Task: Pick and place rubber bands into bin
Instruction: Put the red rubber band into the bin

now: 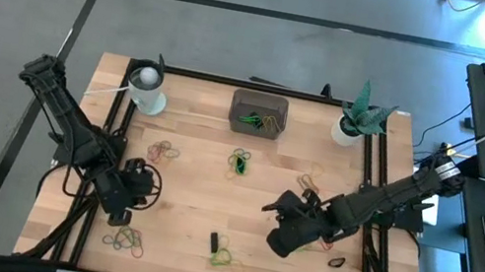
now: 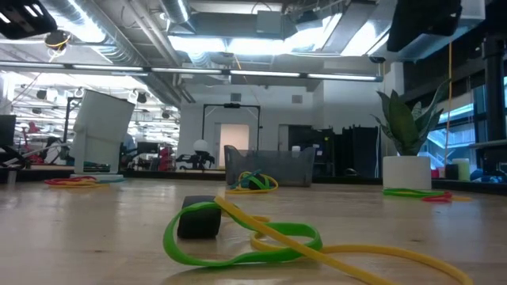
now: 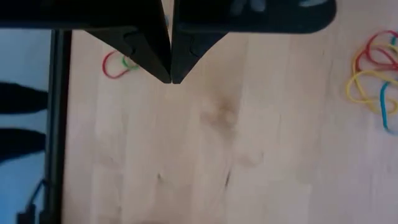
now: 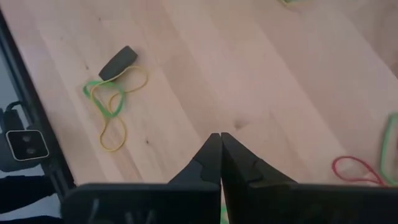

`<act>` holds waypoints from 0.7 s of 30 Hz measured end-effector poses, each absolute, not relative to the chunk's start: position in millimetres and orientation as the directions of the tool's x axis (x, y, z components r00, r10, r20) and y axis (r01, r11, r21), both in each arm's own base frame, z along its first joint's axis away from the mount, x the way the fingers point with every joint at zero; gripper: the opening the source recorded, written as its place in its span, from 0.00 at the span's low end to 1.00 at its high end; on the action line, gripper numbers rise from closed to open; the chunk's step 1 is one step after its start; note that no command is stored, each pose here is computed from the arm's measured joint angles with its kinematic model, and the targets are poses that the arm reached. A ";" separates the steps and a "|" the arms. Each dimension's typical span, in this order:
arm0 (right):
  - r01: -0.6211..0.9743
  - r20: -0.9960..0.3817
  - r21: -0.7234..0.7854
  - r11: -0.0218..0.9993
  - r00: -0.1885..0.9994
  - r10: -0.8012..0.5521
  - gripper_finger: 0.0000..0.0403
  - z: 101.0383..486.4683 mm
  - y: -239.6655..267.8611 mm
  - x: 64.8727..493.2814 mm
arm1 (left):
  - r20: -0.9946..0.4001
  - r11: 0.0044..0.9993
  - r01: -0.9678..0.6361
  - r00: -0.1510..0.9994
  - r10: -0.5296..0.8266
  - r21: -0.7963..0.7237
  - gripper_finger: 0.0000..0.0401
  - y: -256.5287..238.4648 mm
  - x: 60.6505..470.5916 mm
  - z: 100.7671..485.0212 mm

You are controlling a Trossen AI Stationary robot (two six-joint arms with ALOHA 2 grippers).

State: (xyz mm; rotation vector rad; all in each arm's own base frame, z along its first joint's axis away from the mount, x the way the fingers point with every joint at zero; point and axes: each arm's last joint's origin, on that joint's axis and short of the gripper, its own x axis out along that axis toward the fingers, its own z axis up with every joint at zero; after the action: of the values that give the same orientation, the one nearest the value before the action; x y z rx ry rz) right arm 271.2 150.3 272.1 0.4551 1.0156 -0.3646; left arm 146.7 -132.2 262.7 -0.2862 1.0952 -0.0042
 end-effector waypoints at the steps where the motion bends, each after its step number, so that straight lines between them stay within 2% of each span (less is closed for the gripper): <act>1: 0.491 -0.873 0.193 0.849 0.482 -0.080 0.00 272.1 151.0 270.8 | -0.875 0.961 -0.148 0.462 -0.142 -0.234 0.04 -132.1 146.7 262.7; 9: 0.447 -0.873 0.171 0.878 0.482 -0.075 0.00 272.0 153.6 269.3 | -0.899 0.972 -0.174 0.433 -0.071 -0.161 0.21 -139.6 155.7 248.8; 13: 0.440 -0.873 0.166 0.883 0.481 -0.076 0.00 271.7 153.6 269.2 | -0.935 0.992 -0.070 0.347 -0.078 -0.108 0.29 -151.0 164.0 231.8; 16: 0.433 -0.873 0.163 0.887 0.482 -0.074 0.00 271.7 154.3 268.8 | -0.961 0.996 0.009 0.264 -0.086 -0.087 0.31 -161.0 168.7 216.5; 21: 0.387 -0.873 0.142 0.911 0.483 -0.069 0.00 271.6 157.1 267.2 | -0.975 0.993 0.077 0.198 -0.100 -0.086 0.31 -179.0 178.0 191.7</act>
State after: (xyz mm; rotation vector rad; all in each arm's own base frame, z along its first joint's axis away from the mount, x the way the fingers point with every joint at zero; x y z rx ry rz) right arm 267.2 157.1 271.6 0.3422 1.0342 -0.2842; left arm 178.0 -179.0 191.7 -0.0196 1.3655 -0.1233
